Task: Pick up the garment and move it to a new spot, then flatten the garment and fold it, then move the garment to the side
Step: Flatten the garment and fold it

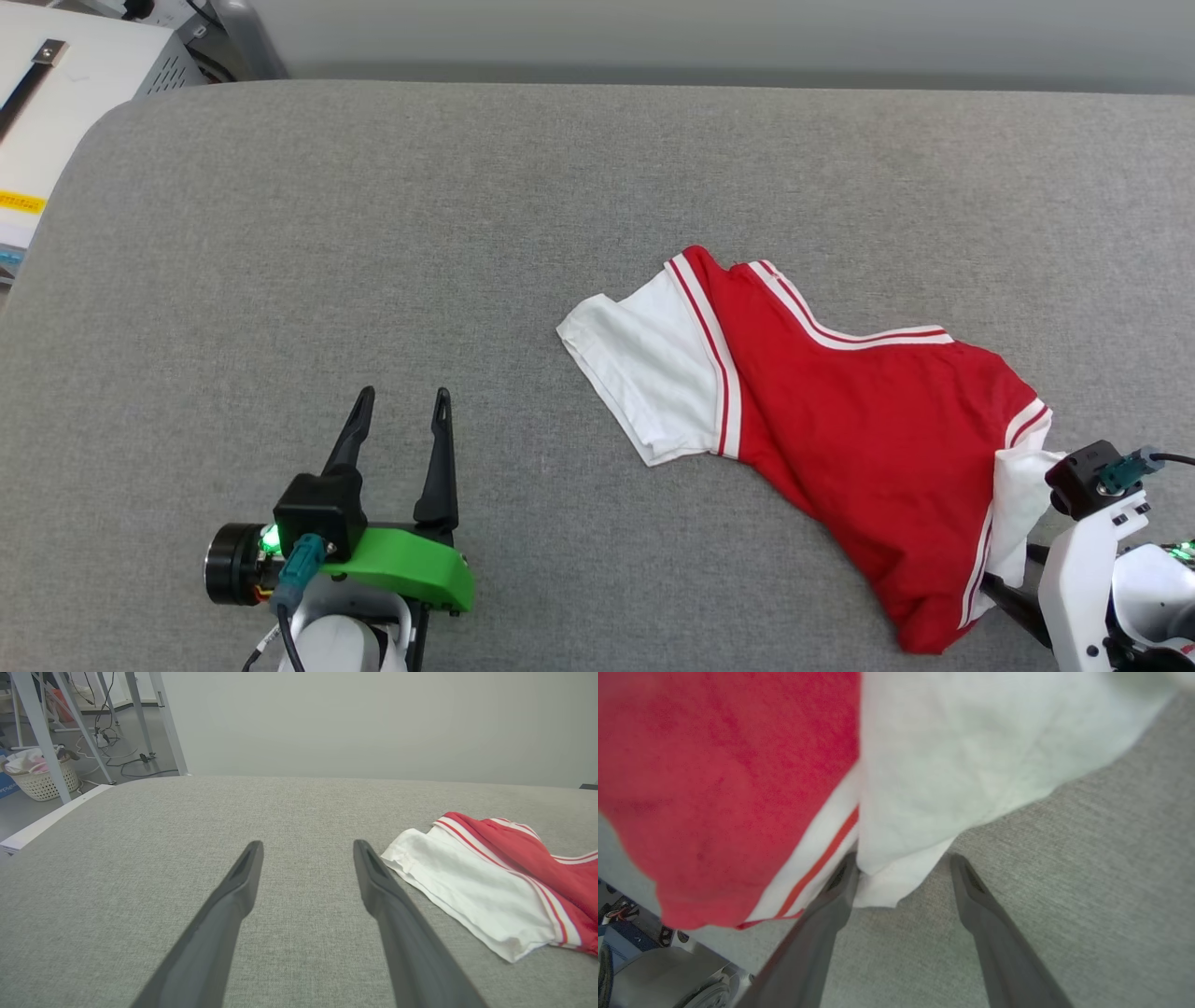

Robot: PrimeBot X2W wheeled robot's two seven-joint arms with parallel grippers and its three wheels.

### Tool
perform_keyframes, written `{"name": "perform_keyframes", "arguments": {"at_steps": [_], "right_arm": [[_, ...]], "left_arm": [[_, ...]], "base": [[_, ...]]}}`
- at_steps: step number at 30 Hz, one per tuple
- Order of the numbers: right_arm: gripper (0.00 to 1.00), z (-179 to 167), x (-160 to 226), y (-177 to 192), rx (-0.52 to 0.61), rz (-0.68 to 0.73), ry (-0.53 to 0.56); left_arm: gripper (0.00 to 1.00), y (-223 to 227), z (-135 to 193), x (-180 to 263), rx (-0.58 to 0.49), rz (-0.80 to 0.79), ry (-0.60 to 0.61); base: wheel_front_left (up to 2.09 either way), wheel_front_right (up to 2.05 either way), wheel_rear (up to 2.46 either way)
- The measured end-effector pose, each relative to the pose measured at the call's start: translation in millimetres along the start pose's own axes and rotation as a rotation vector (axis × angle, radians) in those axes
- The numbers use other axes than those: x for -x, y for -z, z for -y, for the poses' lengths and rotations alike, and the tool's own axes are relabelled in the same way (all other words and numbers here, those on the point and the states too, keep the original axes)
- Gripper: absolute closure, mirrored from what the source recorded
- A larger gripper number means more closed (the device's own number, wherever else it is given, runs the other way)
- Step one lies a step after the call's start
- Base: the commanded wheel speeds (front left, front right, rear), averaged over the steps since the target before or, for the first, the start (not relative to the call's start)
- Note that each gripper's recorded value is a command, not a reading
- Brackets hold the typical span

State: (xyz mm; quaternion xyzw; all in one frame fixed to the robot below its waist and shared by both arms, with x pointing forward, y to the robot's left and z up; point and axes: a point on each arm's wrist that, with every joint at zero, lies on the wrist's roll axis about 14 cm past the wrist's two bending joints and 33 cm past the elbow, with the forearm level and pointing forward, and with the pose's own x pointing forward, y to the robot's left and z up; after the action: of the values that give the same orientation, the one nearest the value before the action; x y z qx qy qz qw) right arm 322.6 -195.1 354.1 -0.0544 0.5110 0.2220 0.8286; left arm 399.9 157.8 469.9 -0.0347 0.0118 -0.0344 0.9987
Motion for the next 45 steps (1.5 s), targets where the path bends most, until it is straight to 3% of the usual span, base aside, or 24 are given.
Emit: {"name": "perform_keyframes", "arguments": {"at_steps": [2,3,4,10,14,15,19,26,33,34,35,36,45], "right_arm": [[0.0,1,-3,-1,0.004,0.006,-0.001],[0.64,1,-3,-3,0.006,0.019,0.0],[1.0,3,-2,-6,0.009,0.04,0.005],[1.0,11,12,-39,-0.002,0.219,0.034],[1.0,41,38,-76,-0.025,0.374,0.114],[1.0,62,56,-102,-0.039,0.468,0.167],[1.0,85,63,-120,-0.143,0.542,0.189],[1.0,132,46,-94,-0.357,0.484,0.271],[1.0,149,18,-55,-0.515,0.412,0.328],[0.68,152,22,-64,-0.516,0.496,0.356],[0.52,154,26,-67,-0.497,0.526,0.372],[0.0,157,31,-71,-0.482,0.562,0.388],[0.0,168,94,-106,-0.298,0.882,0.532]], "left_arm": [[0.0,2,-2,0,-0.001,-0.006,-0.01],[0.0,2,-3,0,-0.002,-0.007,-0.014],[0.0,2,-4,0,-0.002,-0.005,-0.015],[0.0,-5,3,0,-0.001,0.014,0.001],[0.0,-8,7,-2,0.005,0.023,0.01],[0.0,-6,9,-3,0.008,0.019,0.014],[0.0,-2,7,-5,0.017,0.008,0.007],[0.0,4,-1,-9,0.019,-0.008,-0.015],[0.0,7,-7,-9,0.019,-0.017,-0.038],[0.0,4,-8,-9,0.018,-0.01,-0.04],[0.0,3,-8,-8,0.018,-0.005,-0.041],[0.0,1,-9,-8,0.017,0.0,-0.041],[0.0,-26,-8,-5,0.011,0.075,-0.039]], "base": [[0.0,0.0,0.0],[0.0,0.0,0.0],[0.0,0.0,0.0],[0.0,0.0,0.0],[0.0,0.0,0.0],[0.0,0.0,0.0],[0.0,0.0,0.0],[0.0,0.0,0.0],[0.0,0.0,0.0],[0.0,0.0,0.0],[0.0,0.0,0.0],[0.0,0.0,0.0],[0.0,0.0,0.0]]}}
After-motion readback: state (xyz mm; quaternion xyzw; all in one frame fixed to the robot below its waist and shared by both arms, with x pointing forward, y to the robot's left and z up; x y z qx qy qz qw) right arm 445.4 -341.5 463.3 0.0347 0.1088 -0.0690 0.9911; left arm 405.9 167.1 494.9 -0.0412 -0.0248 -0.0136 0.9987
